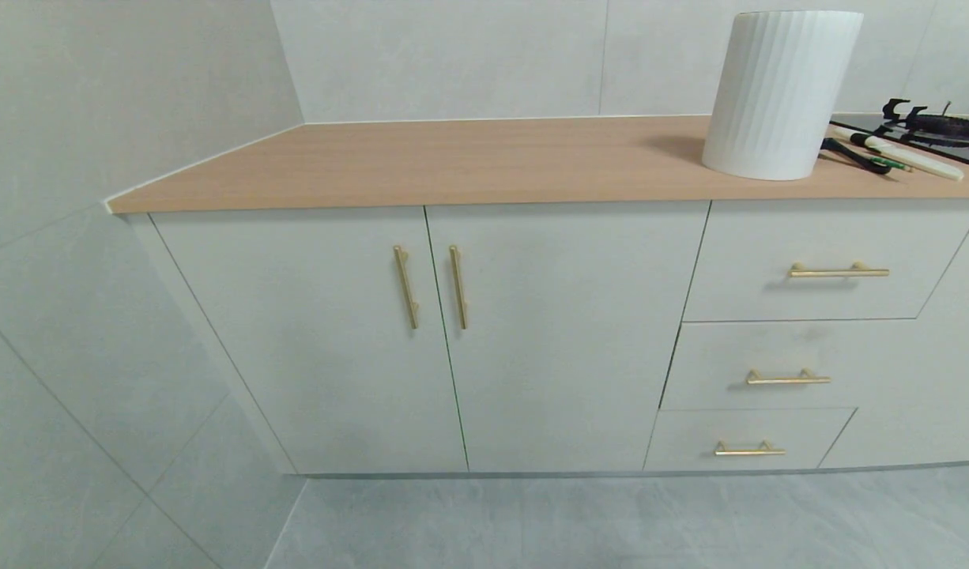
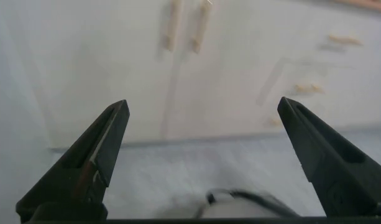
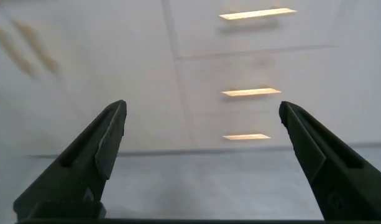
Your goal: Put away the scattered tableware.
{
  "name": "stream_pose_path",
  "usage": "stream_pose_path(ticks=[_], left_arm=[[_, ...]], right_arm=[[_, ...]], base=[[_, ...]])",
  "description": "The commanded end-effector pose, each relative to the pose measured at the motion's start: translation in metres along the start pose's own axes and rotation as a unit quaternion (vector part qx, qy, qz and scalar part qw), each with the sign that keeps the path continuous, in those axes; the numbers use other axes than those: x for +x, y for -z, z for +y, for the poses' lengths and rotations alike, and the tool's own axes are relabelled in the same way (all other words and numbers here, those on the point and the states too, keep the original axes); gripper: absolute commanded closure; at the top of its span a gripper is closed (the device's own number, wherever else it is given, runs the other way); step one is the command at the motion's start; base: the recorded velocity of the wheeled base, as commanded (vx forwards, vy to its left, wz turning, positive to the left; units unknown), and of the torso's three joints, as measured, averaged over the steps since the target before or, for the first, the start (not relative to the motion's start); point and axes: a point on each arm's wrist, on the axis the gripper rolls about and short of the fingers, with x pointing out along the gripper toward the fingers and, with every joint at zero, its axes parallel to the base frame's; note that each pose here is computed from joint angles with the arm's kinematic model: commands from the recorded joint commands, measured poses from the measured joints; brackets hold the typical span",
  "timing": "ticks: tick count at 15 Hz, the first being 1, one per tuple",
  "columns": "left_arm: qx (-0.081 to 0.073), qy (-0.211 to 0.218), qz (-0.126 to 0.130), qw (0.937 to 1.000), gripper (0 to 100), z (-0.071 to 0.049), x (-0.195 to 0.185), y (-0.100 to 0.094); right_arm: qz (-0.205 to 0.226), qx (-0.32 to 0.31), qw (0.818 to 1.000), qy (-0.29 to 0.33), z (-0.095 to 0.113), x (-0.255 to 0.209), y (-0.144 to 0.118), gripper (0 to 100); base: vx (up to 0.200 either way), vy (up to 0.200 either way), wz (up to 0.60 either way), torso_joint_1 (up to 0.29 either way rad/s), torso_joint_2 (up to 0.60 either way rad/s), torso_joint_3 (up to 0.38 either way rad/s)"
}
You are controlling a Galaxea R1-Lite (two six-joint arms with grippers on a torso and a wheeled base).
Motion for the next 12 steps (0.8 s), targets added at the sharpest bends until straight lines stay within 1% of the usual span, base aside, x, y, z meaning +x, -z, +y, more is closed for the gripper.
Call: stream_pose_path(ticks=[1,2,3,4,5,6,7,8,9,10,11,12], left_arm=[[0.003,-0.067,-0.039,0.9970,0,0.001,-0.010,0.011],[0.004,-0.094,-0.036,0.9949,0,0.001,-0.007,0.017],[0.005,-0.114,-0.044,0.9925,0,0.000,-0.005,0.022],[0.014,-0.126,-0.069,0.9896,0,-0.001,-0.009,0.031],[0.040,-0.123,-0.065,0.9894,0,0.000,-0.010,0.040],[0.046,-0.134,-0.055,0.9883,0,0.002,-0.007,0.046],[0.048,-0.154,-0.045,0.9858,0,0.006,-0.002,0.055],[0.054,-0.155,-0.029,0.9860,0,0.009,0.003,0.066],[0.077,-0.158,-0.014,0.9843,0,0.013,0.009,0.077],[0.101,-0.157,-0.016,0.9823,0,0.017,0.015,0.090],[0.101,-0.153,-0.034,0.9824,0,0.017,0.016,0.088],[0.103,-0.148,-0.024,0.9833,0,0.017,0.016,0.090]], right_arm=[[-0.065,-0.040,0.995,0.062,0.000,-0.035,0.026,0],[-0.055,-0.058,0.994,0.076,-0.001,-0.033,0.035,0],[-0.048,-0.066,0.992,0.098,-0.002,-0.030,0.041,0],[-0.040,-0.066,0.990,0.116,-0.003,-0.026,0.048,0],[-0.032,-0.068,0.990,0.118,-0.004,-0.021,0.056,0],[-0.028,-0.069,0.990,0.118,-0.004,-0.017,0.063,0],[-0.032,-0.067,0.990,0.118,-0.005,-0.009,0.076,0],[-0.041,-0.066,0.990,0.114,-0.005,-0.003,0.086,0],[-0.048,-0.061,0.992,0.097,-0.004,-0.003,0.085,0],[-0.040,-0.047,0.996,0.070,-0.003,-0.003,0.086,0],[-0.040,-0.043,0.997,0.059,-0.003,-0.003,0.087,0],[-0.039,-0.043,0.997,0.041,-0.002,-0.003,0.087,0]], base=[[0.000,0.000,0.00,0.000,0.00,0.000],[0.000,0.000,0.00,0.000,0.00,0.000],[0.000,0.000,0.00,0.000,0.00,0.000],[0.000,0.000,0.00,0.000,0.00,0.000],[0.000,0.000,0.00,0.000,0.00,0.000],[0.000,0.000,0.00,0.000,0.00,0.000],[0.000,0.000,0.00,0.000,0.00,0.000],[0.000,0.000,0.00,0.000,0.00,0.000],[0.000,0.000,0.00,0.000,0.00,0.000],[0.000,0.000,0.00,0.000,0.00,0.000],[0.000,0.000,0.00,0.000,0.00,0.000],[0.000,0.000,0.00,0.000,0.00,0.000]])
